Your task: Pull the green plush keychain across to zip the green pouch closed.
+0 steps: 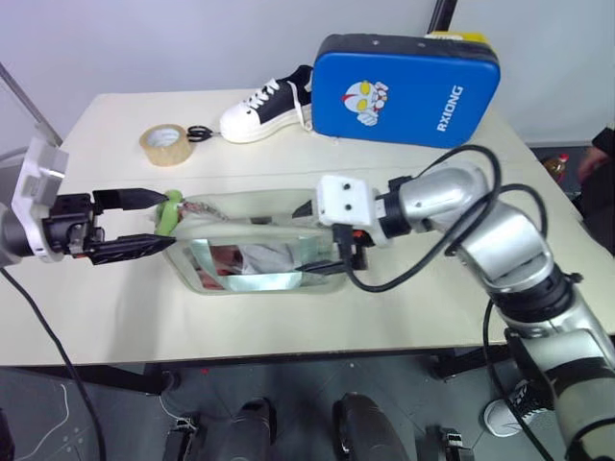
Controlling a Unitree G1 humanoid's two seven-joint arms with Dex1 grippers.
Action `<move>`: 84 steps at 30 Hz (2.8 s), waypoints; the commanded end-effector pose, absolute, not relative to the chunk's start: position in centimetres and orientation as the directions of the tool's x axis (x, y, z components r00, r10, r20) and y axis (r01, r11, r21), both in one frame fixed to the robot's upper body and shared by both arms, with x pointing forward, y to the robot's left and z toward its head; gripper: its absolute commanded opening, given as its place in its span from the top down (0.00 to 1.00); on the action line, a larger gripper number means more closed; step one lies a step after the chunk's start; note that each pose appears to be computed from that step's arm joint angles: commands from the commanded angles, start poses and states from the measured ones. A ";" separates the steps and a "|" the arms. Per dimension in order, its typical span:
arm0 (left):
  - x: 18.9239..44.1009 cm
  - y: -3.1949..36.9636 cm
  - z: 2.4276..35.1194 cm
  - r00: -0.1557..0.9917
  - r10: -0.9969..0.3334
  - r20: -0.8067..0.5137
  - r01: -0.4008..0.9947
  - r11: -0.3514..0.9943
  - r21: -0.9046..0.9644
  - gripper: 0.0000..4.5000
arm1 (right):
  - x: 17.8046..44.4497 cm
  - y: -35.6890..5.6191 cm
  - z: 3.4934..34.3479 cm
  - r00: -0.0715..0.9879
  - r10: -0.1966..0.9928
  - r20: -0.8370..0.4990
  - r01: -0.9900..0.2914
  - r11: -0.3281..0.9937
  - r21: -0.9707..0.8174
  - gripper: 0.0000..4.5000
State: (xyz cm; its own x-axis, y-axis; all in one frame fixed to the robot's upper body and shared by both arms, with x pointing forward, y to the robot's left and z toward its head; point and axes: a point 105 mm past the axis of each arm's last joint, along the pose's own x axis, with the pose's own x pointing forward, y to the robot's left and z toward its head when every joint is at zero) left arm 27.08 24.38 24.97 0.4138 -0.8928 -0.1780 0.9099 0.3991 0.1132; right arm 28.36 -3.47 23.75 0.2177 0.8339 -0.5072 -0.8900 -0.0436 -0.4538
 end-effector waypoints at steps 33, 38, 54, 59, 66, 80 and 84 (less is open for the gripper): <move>29.9 25.9 22.8 0.507 -0.778 -0.373 0.860 0.427 0.278 0.42 | 29.8 -6.3 23.3 0.364 0.785 -0.502 -0.884 0.120 -0.453 1.00; 29.9 25.8 22.7 0.492 -0.786 -0.374 0.868 0.412 0.276 0.98 | 29.7 -6.3 23.4 0.364 0.787 -0.499 -0.884 0.124 -0.450 1.00; 27.7 25.8 23.4 0.392 -0.820 -0.417 0.919 0.364 0.151 0.61 | 29.6 -6.4 23.4 0.360 0.791 -0.495 -0.883 0.117 -0.455 1.00; 28.3 26.8 23.3 0.463 -0.778 -0.424 0.886 0.389 0.252 0.04 | 29.6 -6.5 23.4 0.358 0.792 -0.495 -0.882 0.113 -0.457 1.00; 29.0 28.3 23.8 0.505 -0.752 -0.423 0.862 0.418 0.286 0.04 | 29.6 -6.4 23.4 0.352 0.796 -0.492 -0.883 0.108 -0.457 1.00; 31.0 28.4 22.9 0.537 -0.739 -0.407 0.841 0.431 0.328 0.23 | 29.3 -6.5 23.4 0.349 0.799 -0.490 -0.884 0.107 -0.455 1.00; 30.9 28.4 23.0 0.530 -0.746 -0.403 0.845 0.424 0.325 0.70 | 29.2 -6.6 23.4 0.348 0.798 -0.492 -0.885 0.107 -0.453 1.00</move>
